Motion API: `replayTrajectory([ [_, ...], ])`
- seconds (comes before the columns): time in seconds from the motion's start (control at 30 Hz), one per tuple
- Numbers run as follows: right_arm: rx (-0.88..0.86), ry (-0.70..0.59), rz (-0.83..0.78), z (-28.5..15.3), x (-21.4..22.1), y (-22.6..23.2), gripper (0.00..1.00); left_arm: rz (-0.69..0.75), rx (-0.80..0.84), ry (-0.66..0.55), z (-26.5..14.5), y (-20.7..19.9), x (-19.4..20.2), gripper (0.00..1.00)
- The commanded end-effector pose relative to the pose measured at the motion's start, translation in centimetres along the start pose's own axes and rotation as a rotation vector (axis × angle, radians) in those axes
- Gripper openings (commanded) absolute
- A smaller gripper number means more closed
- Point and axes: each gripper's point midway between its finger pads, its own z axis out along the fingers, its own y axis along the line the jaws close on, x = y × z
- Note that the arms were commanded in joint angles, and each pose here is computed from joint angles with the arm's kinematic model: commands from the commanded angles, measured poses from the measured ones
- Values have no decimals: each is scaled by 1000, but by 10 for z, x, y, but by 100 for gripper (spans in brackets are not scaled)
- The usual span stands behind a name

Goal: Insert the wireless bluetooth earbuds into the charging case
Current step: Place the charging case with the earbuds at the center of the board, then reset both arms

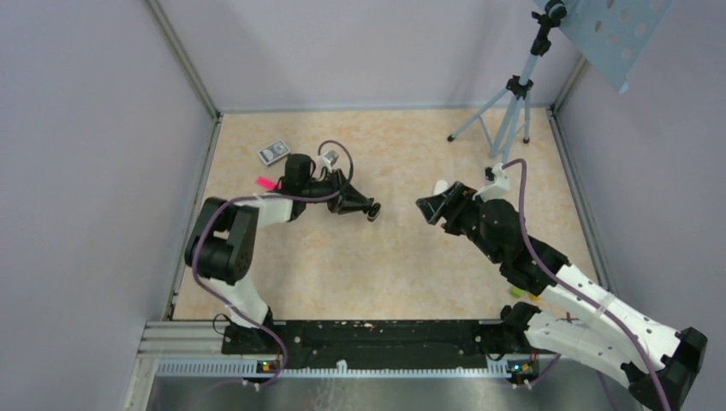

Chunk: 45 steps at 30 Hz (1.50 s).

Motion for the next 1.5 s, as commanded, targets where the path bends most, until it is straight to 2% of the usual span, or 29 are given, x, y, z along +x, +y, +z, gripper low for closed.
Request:
replayTrajectory([
  [0.0, 181, 50, -106, -17, 12, -51, 72, 207, 29, -40, 25, 0, -46, 0],
  [0.17, 233, 38, -117, -31, 9, -65, 72, 271, -71, -16, 45, 32, -76, 0],
  [0.33, 249, 14, -122, -35, 2, -68, 73, 255, -149, 37, 56, 73, -85, 0],
  [0.57, 259, 27, -126, -35, 5, -69, 73, 298, -223, 15, 53, 88, -94, 1],
  [0.67, 263, 25, -123, -35, 4, -70, 73, 304, -253, 37, 53, 95, -96, 5],
  [0.77, 271, 29, -121, -36, 5, -72, 73, 303, -265, 45, 53, 98, -97, 24],
  [0.87, 300, 32, -116, -37, 6, -76, 75, 316, -278, 29, 51, 95, -98, 29],
  [0.9, 308, 37, -122, -37, 5, -76, 89, 327, -280, 25, 50, 92, -99, 30],
  [1.0, 357, 64, -160, -38, 3, -78, 92, 358, -298, 16, 46, 86, -100, 39],
  [1.17, 429, 104, -209, -36, 0, -80, 93, 427, -371, -17, 40, 76, -103, 68],
  [1.2, 443, 111, -219, -37, -1, -81, 93, 452, -394, -33, 38, 73, -105, 80],
  [1.23, 462, 115, -227, -37, -2, -83, 93, 476, -408, -49, 36, 67, -106, 86],
  [1.3, 520, 119, -248, -39, -4, -90, 93, 520, -443, -91, 29, 54, -113, 92],
  [1.47, 637, 155, -300, -47, 1, -113, 93, 646, -478, -243, -6, -2, -120, 94],
])
